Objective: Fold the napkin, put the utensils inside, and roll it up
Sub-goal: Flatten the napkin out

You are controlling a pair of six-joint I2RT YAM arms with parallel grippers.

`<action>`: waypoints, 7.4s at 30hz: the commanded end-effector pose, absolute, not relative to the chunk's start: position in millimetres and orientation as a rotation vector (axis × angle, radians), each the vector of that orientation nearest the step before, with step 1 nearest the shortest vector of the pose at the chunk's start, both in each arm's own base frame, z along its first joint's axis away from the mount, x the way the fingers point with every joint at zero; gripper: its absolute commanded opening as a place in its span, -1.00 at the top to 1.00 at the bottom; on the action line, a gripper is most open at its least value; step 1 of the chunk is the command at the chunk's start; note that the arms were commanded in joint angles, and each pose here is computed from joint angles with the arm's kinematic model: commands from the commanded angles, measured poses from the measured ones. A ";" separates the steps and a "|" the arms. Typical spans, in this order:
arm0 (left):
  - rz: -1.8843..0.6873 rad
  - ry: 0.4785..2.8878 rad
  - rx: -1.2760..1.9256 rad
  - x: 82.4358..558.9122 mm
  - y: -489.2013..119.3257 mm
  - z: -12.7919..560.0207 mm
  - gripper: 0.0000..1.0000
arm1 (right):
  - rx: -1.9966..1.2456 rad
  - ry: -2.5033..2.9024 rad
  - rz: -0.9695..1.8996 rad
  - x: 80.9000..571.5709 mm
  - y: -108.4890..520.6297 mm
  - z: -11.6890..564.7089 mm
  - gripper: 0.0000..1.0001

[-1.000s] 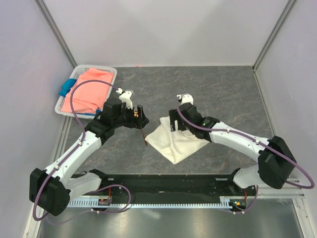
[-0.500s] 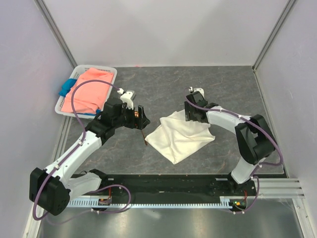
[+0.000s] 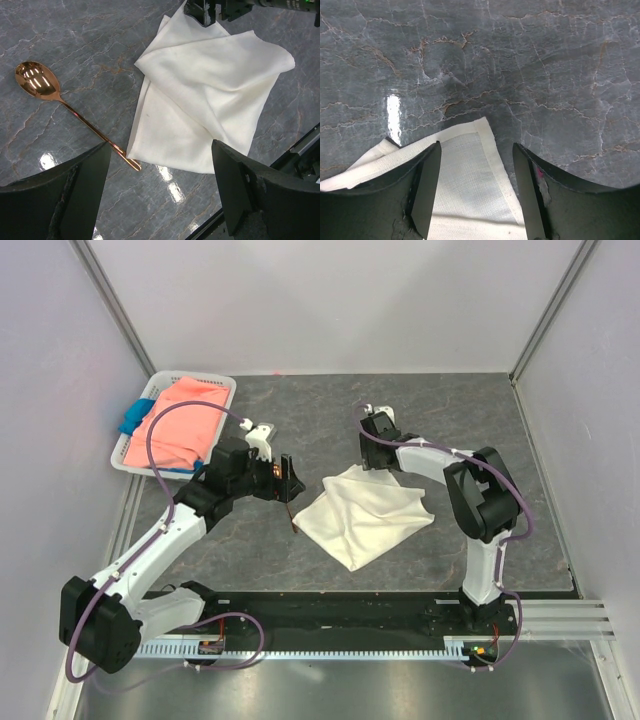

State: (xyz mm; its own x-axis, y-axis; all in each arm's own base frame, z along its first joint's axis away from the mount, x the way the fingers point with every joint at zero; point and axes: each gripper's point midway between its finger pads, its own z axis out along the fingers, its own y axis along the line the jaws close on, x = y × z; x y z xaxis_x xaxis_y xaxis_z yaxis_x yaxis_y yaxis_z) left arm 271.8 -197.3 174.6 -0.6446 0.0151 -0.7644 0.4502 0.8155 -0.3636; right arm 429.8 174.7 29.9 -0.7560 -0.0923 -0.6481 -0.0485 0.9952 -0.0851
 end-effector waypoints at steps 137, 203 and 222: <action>-1.078 2.280 0.158 186.7 -355.9 77.9 0.96 | -0.313 2.327 -0.106 363.8 209.9 97.0 -0.30; -0.847 1.580 0.058 275.3 -207.4 441.3 0.96 | 0.258 1.618 -0.217 274.9 21.9 486.0 1.00; -0.840 1.454 0.074 310.6 -195.6 468.7 0.96 | 0.393 1.620 -0.168 314.1 -31.9 457.9 1.00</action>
